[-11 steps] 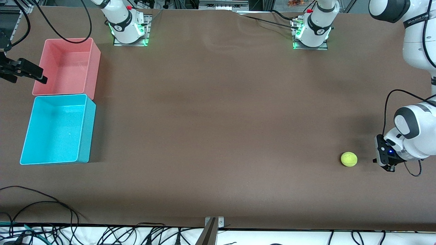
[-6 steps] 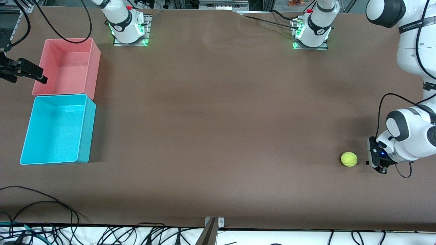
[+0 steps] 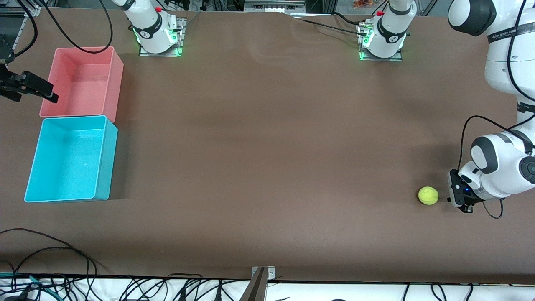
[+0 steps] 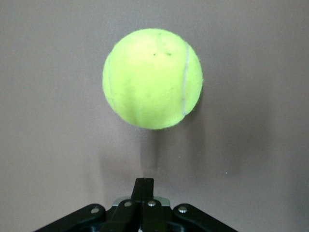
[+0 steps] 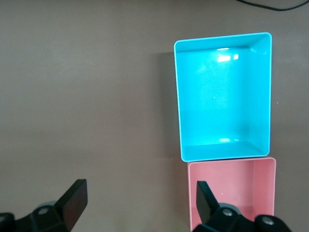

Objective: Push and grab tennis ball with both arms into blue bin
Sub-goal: 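Push the tennis ball with the left gripper toward the blue bin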

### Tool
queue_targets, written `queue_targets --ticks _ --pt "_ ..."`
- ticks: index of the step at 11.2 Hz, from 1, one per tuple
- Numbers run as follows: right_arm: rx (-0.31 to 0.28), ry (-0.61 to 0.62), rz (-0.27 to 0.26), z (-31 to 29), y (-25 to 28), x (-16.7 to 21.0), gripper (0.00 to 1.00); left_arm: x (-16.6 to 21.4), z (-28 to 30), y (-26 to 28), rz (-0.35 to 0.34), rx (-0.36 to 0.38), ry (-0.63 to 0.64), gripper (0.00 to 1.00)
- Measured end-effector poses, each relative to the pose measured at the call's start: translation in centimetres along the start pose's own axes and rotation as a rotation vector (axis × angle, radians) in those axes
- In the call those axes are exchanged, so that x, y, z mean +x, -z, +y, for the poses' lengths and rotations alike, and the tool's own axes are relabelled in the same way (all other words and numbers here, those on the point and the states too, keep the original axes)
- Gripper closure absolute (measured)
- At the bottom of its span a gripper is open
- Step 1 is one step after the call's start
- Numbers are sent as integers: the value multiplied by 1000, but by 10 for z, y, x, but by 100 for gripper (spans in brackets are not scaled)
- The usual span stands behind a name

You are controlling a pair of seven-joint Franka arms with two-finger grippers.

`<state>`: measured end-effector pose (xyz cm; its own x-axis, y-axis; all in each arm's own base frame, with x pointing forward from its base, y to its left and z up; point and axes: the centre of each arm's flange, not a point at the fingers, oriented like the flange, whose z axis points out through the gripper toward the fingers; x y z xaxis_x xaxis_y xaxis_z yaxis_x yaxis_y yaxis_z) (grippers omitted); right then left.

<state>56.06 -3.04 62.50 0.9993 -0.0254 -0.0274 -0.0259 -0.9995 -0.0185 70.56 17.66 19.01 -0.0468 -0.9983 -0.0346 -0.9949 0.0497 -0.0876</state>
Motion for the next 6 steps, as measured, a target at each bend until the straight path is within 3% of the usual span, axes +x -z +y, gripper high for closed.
queue_targets --ticks 6 --pt "0 1 0 -1 0 0 0 88 -7 -15 56 -25 3 99"
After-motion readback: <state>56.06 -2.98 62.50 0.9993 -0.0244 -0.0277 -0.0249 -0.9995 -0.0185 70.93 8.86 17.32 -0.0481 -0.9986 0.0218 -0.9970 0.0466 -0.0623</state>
